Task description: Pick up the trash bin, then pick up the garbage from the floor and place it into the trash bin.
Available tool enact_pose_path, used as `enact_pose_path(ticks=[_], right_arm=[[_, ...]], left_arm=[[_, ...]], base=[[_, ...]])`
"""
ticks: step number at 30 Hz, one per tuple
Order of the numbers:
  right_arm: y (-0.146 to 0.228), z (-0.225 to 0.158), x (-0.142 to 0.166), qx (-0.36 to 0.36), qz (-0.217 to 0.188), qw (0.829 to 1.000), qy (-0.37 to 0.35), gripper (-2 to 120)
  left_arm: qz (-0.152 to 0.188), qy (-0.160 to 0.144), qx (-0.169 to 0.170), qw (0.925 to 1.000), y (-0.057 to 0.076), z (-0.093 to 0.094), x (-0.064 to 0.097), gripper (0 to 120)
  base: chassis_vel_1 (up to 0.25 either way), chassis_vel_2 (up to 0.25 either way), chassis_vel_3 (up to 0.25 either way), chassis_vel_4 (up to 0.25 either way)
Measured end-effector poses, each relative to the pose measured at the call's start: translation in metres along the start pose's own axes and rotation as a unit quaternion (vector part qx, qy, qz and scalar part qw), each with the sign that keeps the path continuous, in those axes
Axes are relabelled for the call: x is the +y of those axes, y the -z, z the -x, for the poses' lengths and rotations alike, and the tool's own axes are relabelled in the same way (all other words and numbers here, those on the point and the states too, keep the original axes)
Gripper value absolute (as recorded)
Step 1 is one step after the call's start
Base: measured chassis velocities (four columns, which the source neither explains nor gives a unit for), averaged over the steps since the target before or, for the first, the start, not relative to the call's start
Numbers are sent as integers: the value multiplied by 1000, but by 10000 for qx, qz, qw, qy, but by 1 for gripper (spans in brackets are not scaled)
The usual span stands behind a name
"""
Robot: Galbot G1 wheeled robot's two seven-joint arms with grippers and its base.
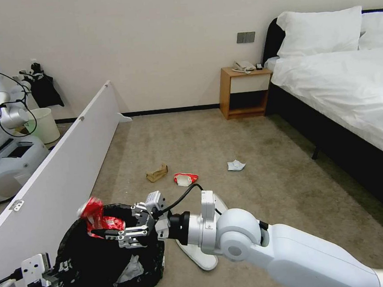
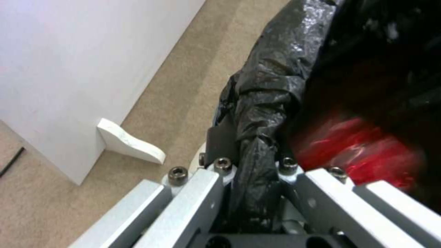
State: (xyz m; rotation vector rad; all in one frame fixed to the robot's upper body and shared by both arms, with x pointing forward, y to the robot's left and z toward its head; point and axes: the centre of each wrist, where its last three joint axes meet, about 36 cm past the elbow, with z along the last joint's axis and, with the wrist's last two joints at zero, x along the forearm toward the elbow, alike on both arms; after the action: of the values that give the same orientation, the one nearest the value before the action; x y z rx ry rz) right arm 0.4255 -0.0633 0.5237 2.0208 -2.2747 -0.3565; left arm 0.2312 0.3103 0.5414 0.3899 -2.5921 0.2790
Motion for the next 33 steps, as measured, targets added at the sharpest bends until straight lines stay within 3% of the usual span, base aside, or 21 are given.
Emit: enact_pose_path(ticks=[1,4,21,27,29,33], right_arm=[[1,0,1,-10,-7,10000,3,92],[1,-1,1,-20,-16,10000,4,99],[11,-6,5,-252,-45,9996,-95,100],[20,-29,-4,-715,71,9941,-814,100],[22,-44,-13,-908,43,9859,-1406,100],[22,-61,-20,-1048,55,9755,-1935,100]], left_arm=[[-4,4,5,10000,0,0,0,2],[-14,-2,7,10000,0,0,0,2],[-38,9,-34,10000,3,0,1,2],[-202,144,-86,9997,4,-2,8,2],[-210,227,-123,9994,6,-3,12,2],[-209,261,-139,9993,7,-4,13,2]], base=[[0,0,0,0],[0,0,0,0],[0,0,0,0],[0,0,0,0],[0,0,0,0],[0,0,0,0]])
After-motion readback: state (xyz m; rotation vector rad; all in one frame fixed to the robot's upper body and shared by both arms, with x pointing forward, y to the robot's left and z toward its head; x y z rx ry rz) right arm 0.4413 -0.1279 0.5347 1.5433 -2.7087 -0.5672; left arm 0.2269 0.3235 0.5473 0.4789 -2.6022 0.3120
